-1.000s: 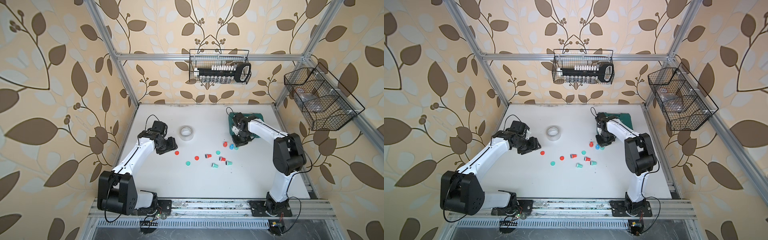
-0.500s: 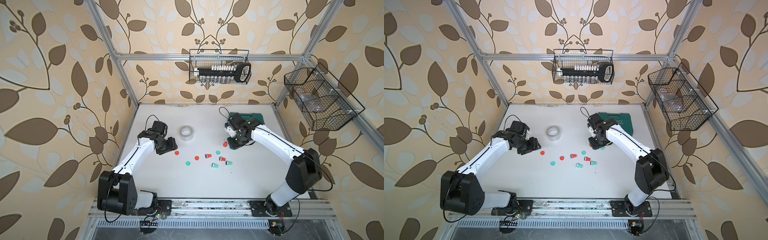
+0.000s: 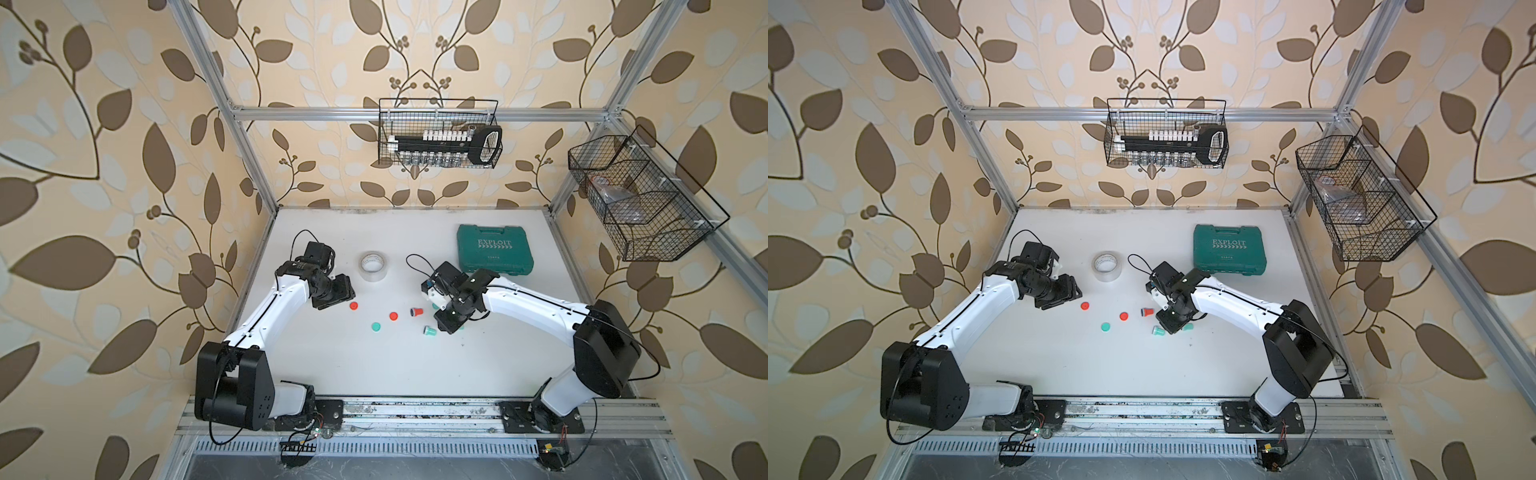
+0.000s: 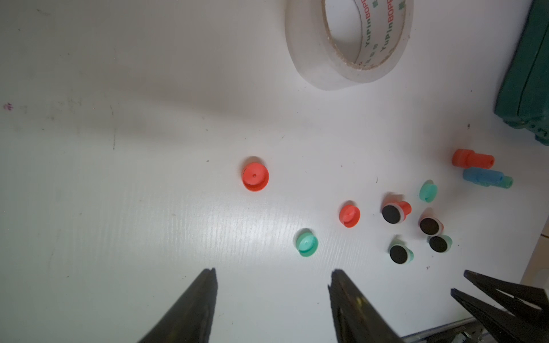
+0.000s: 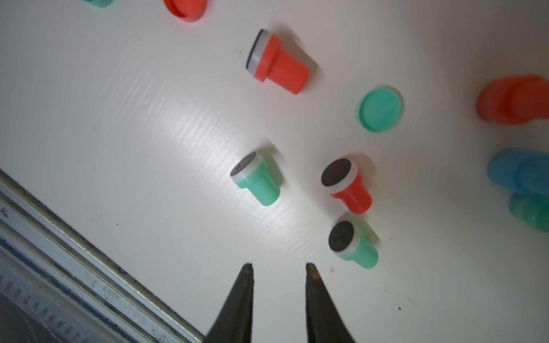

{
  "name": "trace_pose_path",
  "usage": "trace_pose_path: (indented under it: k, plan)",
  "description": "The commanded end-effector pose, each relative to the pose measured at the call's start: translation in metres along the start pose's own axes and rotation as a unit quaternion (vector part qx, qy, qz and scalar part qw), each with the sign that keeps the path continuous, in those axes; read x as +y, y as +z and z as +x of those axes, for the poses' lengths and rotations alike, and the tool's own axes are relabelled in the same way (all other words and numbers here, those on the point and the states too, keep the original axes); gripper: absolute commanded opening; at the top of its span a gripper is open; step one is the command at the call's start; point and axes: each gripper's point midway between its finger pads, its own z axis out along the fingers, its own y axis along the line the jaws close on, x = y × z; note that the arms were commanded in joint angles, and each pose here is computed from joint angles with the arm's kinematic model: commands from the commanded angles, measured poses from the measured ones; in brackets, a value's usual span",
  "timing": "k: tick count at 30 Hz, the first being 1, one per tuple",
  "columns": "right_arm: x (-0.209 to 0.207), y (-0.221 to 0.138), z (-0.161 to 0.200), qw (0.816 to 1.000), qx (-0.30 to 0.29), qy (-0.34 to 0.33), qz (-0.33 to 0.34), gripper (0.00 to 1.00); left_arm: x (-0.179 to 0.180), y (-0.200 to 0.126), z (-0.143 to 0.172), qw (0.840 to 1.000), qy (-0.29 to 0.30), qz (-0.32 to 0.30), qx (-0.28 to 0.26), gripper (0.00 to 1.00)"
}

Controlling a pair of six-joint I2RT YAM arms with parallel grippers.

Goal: Close the stamp cap
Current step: Pick up the stamp from the center of the board.

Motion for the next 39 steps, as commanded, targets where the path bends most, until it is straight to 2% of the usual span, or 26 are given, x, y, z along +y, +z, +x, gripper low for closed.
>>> trace_pose_path:
  k: [1, 13, 39]
  plan:
    - [0.011, 0.017, -0.011, 0.999, -0.007, -0.030, -0.011, 0.27, -0.006, -0.011, -0.008, 1.000, 0.007, 0.011, -0.014, 0.63]
    - [0.018, 0.049, -0.015, 0.998, 0.029, -0.058, 0.001, 0.32, -0.005, -0.010, -0.008, 1.000, 0.007, 0.008, -0.013, 0.63]
    - [0.016, 0.069, 0.004, 0.997, 0.058, -0.039, 0.014, 0.25, -0.005, -0.008, -0.008, 1.000, 0.006, 0.011, -0.008, 0.63]
